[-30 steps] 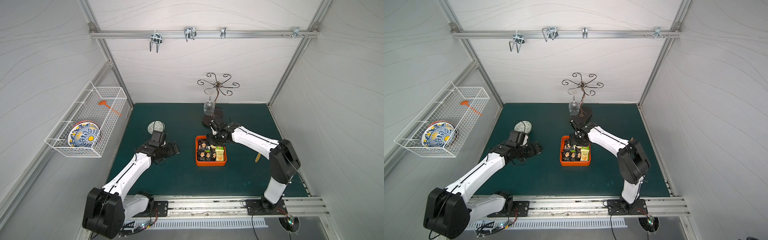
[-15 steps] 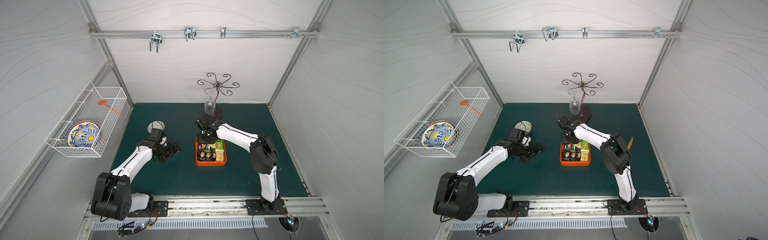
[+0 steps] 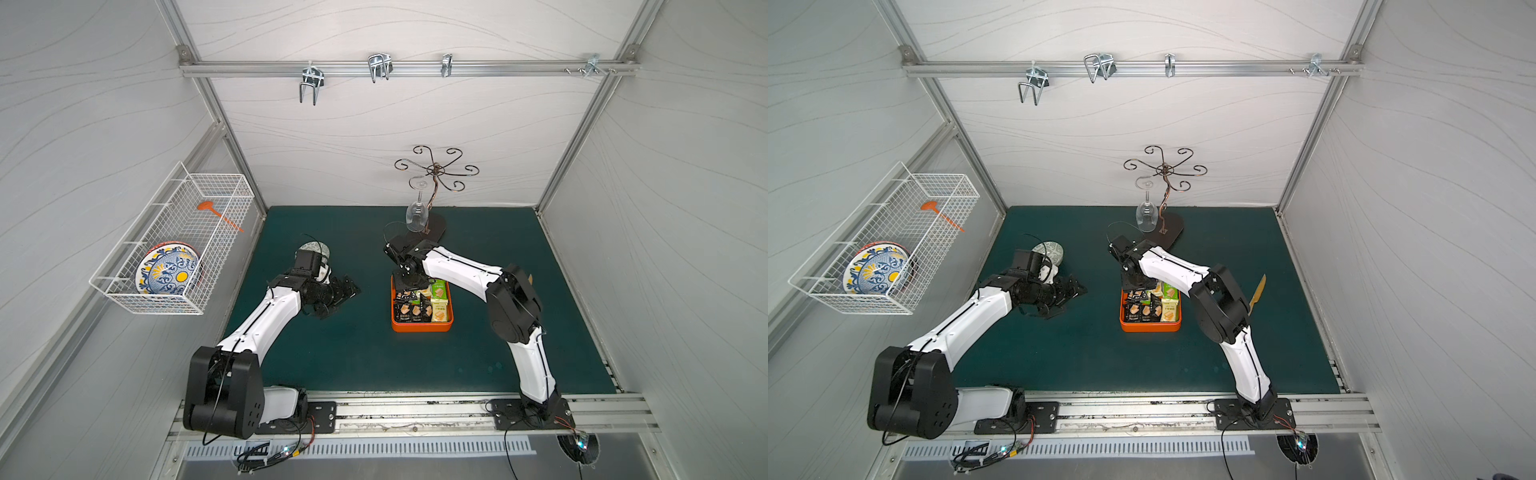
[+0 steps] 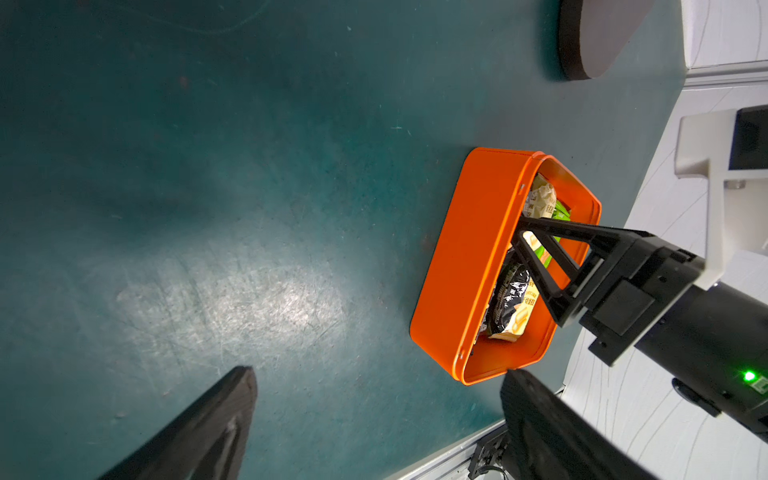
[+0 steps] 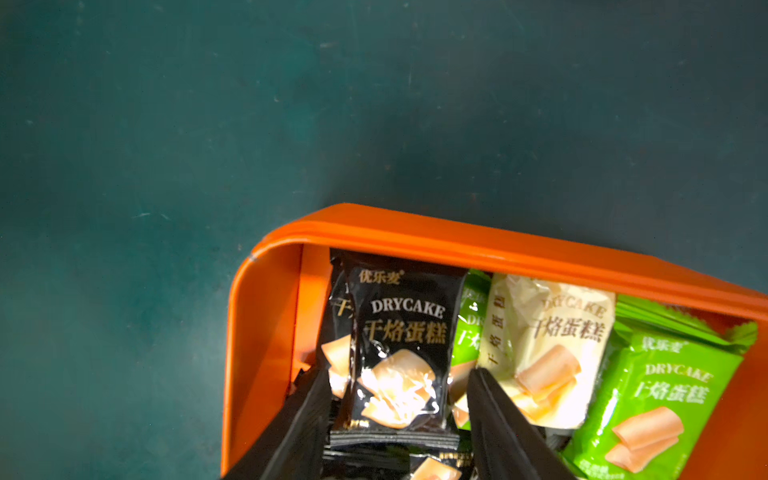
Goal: Take the cookies out of the storage box
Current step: Pick up the cookie from the storage box.
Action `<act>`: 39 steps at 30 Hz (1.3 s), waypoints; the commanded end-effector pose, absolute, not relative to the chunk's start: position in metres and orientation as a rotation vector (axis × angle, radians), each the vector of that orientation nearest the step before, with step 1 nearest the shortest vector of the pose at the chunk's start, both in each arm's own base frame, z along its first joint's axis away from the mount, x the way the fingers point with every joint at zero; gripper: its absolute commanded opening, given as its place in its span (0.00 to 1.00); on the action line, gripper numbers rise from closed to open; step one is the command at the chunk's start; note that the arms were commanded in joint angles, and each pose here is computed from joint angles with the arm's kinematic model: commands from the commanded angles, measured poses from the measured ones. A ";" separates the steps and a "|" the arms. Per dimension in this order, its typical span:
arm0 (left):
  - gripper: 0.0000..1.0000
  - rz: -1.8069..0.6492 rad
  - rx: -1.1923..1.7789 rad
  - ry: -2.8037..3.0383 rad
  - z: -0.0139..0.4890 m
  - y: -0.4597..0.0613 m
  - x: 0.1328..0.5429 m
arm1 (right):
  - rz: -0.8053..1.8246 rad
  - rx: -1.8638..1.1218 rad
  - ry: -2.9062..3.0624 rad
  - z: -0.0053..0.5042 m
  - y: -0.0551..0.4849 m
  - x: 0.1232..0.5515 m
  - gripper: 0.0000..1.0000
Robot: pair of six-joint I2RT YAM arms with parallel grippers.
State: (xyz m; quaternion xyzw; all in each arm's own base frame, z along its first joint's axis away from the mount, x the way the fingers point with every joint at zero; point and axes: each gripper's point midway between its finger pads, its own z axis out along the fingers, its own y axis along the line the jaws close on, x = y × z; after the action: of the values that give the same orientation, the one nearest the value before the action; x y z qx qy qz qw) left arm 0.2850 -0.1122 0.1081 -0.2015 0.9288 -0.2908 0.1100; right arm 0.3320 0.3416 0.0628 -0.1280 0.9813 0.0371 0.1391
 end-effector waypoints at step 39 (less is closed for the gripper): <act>0.96 -0.809 -0.592 2.725 0.120 -0.105 0.295 | 0.166 -0.309 2.791 0.128 0.311 0.322 0.44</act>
State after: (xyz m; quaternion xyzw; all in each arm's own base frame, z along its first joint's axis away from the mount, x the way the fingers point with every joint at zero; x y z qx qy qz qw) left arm 0.2806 -0.1063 0.1064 -0.2104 0.9320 -0.2783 0.0982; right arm 0.3257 0.3274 0.0997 -0.1180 0.9803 0.0468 0.1511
